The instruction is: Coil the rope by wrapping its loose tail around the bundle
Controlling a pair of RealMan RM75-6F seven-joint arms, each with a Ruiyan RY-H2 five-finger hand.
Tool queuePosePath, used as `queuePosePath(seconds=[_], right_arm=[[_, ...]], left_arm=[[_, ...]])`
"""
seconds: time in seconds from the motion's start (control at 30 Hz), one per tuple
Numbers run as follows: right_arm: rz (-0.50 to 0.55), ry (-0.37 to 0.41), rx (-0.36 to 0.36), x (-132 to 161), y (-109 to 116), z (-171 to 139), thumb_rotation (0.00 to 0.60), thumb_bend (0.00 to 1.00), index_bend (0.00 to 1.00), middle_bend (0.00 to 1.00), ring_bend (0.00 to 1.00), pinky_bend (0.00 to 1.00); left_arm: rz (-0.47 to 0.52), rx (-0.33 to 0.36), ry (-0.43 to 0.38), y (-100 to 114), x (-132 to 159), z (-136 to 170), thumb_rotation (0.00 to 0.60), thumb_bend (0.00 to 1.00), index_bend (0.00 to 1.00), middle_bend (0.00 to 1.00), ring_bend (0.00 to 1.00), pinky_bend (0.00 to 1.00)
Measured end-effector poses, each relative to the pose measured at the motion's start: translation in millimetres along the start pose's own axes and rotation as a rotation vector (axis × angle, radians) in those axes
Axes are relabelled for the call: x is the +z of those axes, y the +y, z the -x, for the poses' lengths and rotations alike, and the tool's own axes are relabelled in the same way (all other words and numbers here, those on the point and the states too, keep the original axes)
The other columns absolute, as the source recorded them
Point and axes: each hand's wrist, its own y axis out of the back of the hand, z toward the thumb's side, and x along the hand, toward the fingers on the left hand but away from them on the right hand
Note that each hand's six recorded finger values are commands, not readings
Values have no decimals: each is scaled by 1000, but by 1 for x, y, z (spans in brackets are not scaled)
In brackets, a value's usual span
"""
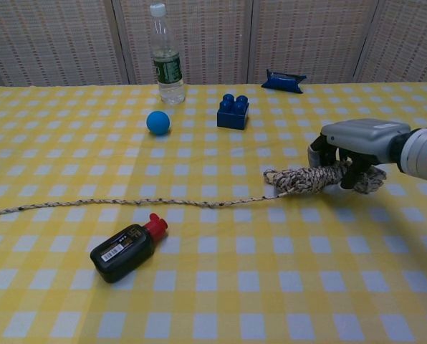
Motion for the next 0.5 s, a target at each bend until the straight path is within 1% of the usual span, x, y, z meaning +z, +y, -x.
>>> queuePosePath(seconds=[0.1, 0.17, 0.23, 0.3, 0.37, 0.5], right_arm=[[26, 0, -8, 0, 6, -1, 600, 361, 589, 575, 432, 426], [48, 0, -16, 1, 11, -2, 600, 363, 593, 578, 436, 434], [69, -2, -27, 0, 17, -3, 600, 366, 597, 579, 438, 435], [77, -4, -36, -1, 23, -4, 600, 366, 598, 579, 439, 435], [83, -7, -46, -2, 28, -4, 600, 367, 599, 580, 442, 438], [112, -12, -71, -1, 38, -3, 600, 372, 603, 581, 450, 448]], left_arm=[[10, 22, -45, 9, 8, -16, 600, 263, 399, 248, 262, 189], [14, 24, -80, 13, 14, -27, 600, 263, 401, 262, 283, 189], [15, 19, -113, 14, 21, -37, 600, 263, 402, 322, 346, 198], [13, 9, -148, 12, 29, -50, 600, 263, 405, 398, 412, 237], [5, -8, -176, 8, 35, -63, 600, 263, 409, 482, 482, 350], [-25, -59, -202, -6, 42, -82, 600, 263, 425, 612, 604, 594]])
